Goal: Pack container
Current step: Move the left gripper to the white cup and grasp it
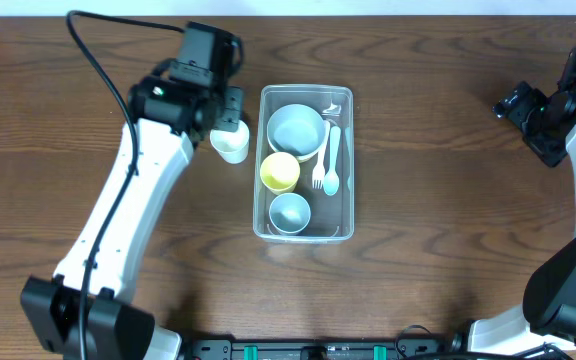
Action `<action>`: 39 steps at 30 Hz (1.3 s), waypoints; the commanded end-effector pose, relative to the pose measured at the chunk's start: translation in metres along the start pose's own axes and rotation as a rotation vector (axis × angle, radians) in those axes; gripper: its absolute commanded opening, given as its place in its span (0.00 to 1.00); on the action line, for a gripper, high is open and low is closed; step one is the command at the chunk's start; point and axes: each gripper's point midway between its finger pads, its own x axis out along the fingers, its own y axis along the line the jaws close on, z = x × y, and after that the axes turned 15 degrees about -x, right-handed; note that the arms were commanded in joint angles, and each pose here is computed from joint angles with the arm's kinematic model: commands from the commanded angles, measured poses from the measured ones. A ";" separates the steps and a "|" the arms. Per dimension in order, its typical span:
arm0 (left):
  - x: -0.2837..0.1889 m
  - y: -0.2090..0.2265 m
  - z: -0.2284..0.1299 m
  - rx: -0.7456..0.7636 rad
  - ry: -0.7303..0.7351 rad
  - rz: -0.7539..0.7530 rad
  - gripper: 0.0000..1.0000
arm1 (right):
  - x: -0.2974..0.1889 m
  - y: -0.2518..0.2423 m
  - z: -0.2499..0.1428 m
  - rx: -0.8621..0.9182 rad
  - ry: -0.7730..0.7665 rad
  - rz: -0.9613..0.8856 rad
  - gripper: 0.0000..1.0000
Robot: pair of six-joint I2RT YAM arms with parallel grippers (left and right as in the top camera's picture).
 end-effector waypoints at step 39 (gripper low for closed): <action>0.139 0.043 -0.079 -0.277 0.426 0.134 0.15 | -0.002 -0.002 0.004 0.013 -0.010 -0.009 0.99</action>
